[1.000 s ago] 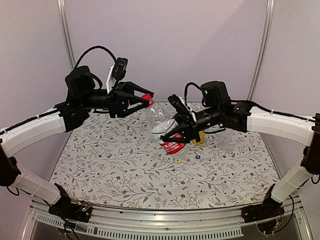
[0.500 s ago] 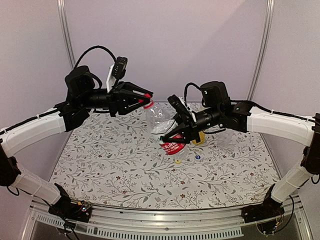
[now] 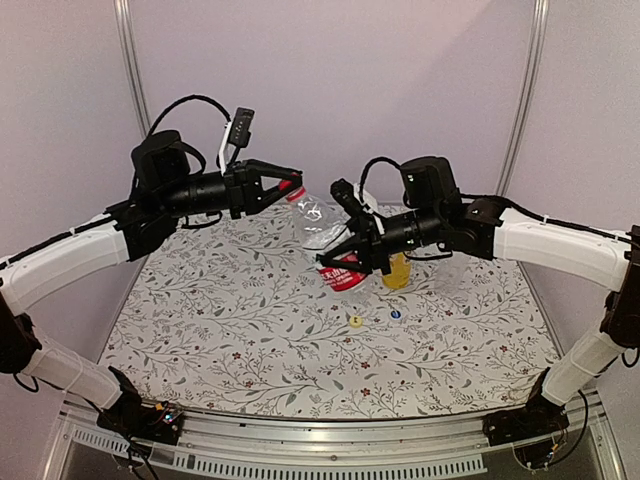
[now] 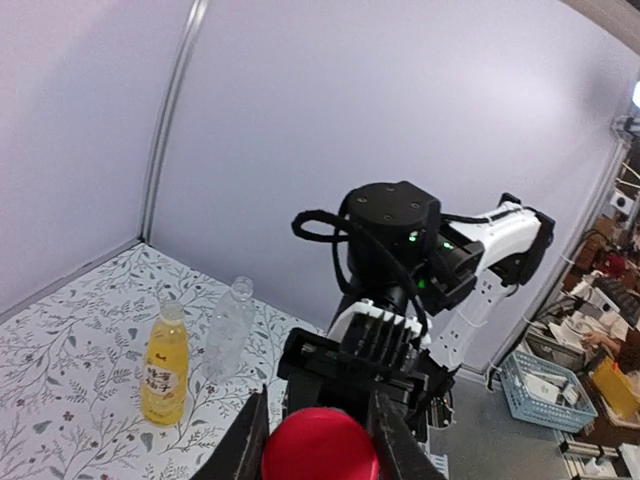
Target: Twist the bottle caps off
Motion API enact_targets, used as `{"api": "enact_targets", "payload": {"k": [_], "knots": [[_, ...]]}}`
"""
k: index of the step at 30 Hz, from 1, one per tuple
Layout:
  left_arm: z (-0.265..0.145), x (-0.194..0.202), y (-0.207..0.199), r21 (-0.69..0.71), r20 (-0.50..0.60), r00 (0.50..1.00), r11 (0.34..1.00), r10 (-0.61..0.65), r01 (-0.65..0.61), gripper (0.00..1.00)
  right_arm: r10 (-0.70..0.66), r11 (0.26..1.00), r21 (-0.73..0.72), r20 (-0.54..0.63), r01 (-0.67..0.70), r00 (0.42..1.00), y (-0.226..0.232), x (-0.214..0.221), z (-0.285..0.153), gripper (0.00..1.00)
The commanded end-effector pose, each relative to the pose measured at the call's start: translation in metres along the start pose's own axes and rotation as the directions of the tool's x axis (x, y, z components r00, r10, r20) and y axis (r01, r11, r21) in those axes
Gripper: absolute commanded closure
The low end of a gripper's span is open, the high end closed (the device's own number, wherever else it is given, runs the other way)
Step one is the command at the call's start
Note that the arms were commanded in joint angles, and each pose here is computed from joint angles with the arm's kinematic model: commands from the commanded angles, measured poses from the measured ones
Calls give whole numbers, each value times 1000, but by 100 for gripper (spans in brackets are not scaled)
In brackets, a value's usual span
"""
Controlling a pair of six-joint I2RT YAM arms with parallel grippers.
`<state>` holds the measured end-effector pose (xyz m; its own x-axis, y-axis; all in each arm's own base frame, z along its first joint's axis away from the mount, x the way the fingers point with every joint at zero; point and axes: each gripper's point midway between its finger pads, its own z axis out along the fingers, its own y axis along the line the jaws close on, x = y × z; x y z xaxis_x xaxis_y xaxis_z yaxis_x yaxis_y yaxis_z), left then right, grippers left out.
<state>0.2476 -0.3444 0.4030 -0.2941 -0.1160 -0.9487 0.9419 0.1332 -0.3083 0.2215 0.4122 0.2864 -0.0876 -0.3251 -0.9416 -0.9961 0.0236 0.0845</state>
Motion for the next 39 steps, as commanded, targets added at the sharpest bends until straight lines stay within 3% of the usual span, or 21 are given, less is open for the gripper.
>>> {"api": "enact_targets", "payload": {"k": [1,9,17,25,30,39], "knots": [[-10,-15,44,-306,69,991,943,-114,130,79,56,961,274,-40,-43,998,-51,2,-4,67],[-10,-15,65,-395,100,985,903,-139,168,79,58,936,349,-45,-39,997,-66,4,-6,66],[-36,-24,79,-511,108,994,856,-33,84,74,33,945,325,-22,-24,999,-56,0,-12,66],[-59,8,93,-607,44,999,795,21,10,72,4,937,348,53,-22,999,-52,-29,-37,66],[-58,61,94,-575,-15,1000,818,18,-23,73,3,919,392,97,-41,995,-60,-43,-61,66],[-38,197,108,-540,-218,974,838,-55,-74,73,15,893,445,123,-68,992,-72,-47,-83,64]]}}
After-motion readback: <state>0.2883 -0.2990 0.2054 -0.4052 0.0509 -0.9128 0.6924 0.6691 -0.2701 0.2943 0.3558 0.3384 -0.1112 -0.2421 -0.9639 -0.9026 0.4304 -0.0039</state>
